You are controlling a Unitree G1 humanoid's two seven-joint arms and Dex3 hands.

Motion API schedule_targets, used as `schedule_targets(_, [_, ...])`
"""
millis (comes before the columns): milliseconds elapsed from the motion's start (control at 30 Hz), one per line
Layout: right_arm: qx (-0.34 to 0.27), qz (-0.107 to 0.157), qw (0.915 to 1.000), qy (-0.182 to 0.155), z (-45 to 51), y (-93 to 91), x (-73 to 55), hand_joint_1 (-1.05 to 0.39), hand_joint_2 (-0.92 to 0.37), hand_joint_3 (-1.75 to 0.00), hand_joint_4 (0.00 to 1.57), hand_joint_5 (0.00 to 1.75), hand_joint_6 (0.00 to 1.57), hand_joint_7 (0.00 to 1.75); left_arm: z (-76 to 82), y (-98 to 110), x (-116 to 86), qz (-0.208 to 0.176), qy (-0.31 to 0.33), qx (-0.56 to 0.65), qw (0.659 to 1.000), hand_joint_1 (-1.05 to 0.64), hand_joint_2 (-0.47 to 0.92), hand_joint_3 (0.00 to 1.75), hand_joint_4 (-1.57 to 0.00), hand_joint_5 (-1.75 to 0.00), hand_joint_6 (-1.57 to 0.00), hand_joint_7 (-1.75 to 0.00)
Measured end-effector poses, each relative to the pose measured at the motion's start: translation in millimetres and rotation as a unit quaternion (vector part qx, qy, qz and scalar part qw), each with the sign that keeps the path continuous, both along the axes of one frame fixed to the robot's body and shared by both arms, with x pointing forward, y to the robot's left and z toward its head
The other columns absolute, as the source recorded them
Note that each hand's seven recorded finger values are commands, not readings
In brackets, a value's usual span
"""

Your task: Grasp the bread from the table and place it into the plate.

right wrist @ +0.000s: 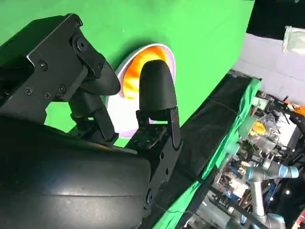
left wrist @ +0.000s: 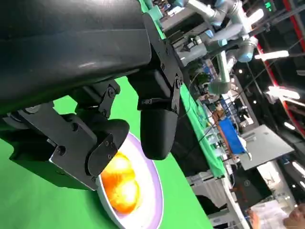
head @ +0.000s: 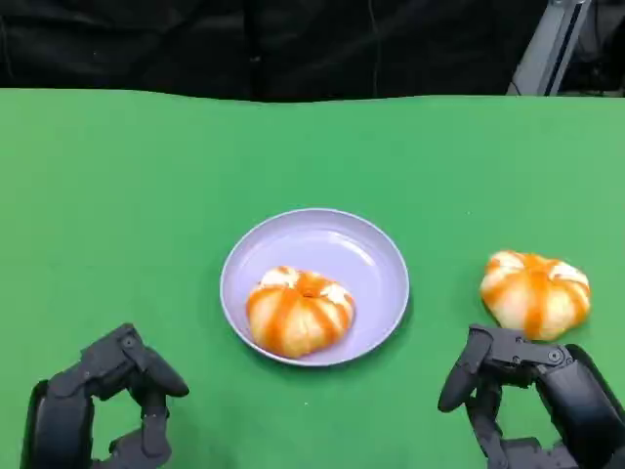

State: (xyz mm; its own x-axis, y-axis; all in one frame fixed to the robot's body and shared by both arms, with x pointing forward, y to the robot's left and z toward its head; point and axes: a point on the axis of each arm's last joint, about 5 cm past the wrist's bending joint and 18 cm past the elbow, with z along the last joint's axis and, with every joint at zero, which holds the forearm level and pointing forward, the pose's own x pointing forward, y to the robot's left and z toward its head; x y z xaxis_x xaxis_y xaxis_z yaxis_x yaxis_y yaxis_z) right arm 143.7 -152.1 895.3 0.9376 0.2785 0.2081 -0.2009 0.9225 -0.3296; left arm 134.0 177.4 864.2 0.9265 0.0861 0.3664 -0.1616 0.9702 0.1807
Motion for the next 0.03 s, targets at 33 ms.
schedule_targets(33, [0.001,0.000,1.0000,0.000,0.0,0.0,0.0,0.10,-0.32,-1.44,0.82,1.68,0.79,1.34,0.2,-0.3,0.5,-0.001,-0.001,0.000,1.000,0.06,0.45,1.24,-0.82,-1.72,-0.80,-1.52])
